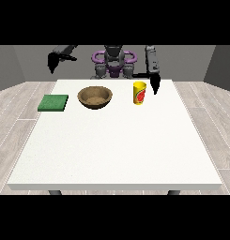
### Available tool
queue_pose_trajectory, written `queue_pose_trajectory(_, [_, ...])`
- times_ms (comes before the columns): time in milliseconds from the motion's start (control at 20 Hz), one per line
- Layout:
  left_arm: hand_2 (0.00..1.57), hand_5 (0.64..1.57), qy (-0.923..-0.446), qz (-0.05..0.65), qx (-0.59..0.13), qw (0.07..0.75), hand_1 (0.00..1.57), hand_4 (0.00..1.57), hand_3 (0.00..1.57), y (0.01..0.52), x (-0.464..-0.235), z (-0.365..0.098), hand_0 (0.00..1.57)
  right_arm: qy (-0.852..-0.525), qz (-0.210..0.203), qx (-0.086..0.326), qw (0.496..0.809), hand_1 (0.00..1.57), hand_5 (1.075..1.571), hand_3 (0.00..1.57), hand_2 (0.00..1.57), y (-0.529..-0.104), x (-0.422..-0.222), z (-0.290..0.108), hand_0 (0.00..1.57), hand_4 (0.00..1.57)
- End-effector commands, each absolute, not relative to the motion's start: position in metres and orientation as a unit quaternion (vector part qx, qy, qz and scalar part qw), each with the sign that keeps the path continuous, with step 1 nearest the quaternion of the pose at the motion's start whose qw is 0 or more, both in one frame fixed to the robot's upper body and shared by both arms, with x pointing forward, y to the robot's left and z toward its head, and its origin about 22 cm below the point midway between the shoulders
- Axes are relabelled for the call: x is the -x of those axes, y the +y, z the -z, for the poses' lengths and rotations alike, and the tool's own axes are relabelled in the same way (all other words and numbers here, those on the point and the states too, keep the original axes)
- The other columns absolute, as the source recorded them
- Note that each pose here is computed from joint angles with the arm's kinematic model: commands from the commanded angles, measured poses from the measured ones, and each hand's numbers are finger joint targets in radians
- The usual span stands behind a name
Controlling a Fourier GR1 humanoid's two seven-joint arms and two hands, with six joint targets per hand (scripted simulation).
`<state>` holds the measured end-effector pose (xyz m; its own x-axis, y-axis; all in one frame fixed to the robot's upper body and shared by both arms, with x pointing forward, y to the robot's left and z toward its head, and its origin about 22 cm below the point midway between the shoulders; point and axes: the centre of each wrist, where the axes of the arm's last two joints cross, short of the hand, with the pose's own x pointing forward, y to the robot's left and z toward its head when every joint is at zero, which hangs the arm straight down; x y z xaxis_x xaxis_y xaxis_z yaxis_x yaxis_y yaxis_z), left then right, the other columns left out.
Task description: Pick the cup and pour the ball into the bowl, then pick the bowl and place it on the pad
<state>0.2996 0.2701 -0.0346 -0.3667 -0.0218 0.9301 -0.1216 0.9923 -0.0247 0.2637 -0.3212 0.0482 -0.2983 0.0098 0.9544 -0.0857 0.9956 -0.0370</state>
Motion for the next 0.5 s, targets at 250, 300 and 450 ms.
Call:
queue_pose_trajectory(250, [0.00,1.519,-0.818,-0.035,-0.055,0.572,0.00,0.00,0.00,0.267,-0.315,0.072,0.00,-0.801,-0.042,-0.029,0.596,0.00,1.571,0.00,0.00,-0.339,-0.264,-0.028,0.00,0.00])
queue_pose_trajectory(300, [0.00,1.517,-0.815,-0.030,-0.046,0.577,0.00,0.00,0.00,0.241,-0.318,0.076,0.00,-0.797,-0.038,-0.029,0.602,0.00,1.571,0.00,0.00,-0.328,-0.277,-0.042,0.00,0.00])
queue_pose_trajectory(450, [0.00,1.520,-0.833,-0.039,-0.065,0.548,0.00,0.00,0.00,0.277,-0.326,0.074,0.00,-0.811,-0.042,-0.028,0.583,0.00,1.571,0.00,0.00,-0.321,-0.274,-0.041,0.00,0.00])
